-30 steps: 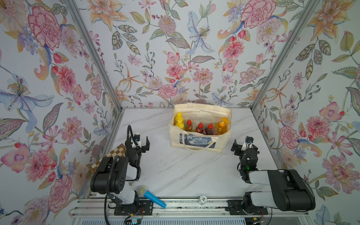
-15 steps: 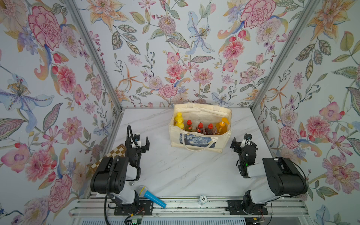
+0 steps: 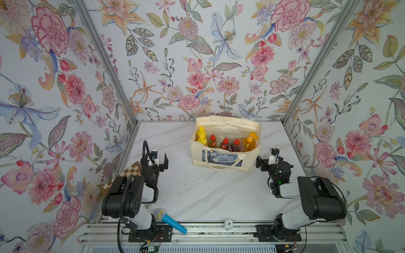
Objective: Pack dish soap into the shopping bag
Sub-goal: Reset both arms
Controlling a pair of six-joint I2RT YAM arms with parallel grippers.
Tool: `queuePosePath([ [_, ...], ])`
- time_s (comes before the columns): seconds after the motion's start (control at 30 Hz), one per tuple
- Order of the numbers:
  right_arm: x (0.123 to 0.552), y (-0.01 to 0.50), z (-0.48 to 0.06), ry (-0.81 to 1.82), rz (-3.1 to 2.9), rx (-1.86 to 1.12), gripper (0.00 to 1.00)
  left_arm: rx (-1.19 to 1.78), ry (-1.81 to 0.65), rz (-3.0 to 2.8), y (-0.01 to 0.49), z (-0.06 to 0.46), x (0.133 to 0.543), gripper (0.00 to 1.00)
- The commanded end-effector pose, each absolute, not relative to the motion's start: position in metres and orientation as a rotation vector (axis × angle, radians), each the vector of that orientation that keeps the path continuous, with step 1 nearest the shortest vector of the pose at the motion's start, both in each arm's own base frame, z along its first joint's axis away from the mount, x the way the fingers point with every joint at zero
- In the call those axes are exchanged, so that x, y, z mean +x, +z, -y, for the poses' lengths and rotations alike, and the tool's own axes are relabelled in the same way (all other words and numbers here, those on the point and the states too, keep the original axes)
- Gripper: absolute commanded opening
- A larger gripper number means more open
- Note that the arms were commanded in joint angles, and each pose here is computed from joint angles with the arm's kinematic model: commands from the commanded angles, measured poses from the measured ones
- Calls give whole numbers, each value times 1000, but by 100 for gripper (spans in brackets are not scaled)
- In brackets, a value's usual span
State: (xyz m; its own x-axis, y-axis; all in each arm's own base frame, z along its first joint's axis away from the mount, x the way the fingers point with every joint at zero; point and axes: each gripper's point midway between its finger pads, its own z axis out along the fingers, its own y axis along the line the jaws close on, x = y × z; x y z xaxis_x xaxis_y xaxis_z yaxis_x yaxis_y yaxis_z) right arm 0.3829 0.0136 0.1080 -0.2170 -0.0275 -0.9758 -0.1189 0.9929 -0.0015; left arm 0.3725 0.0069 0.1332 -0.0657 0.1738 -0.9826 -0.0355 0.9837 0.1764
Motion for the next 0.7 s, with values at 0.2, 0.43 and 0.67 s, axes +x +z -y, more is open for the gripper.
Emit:
queuePosePath([
  [0.2,379,109,24,-209,-1777,147,99,92,168,-1608,140,-9,373,99],
  [0.43,379,110,24,-211,-1770,151,99,92,168,-1606,140,-9,373,99],
  [0.67,379,110,24,-211,-1771,151,99,93,167,-1606,140,-9,373,99],
])
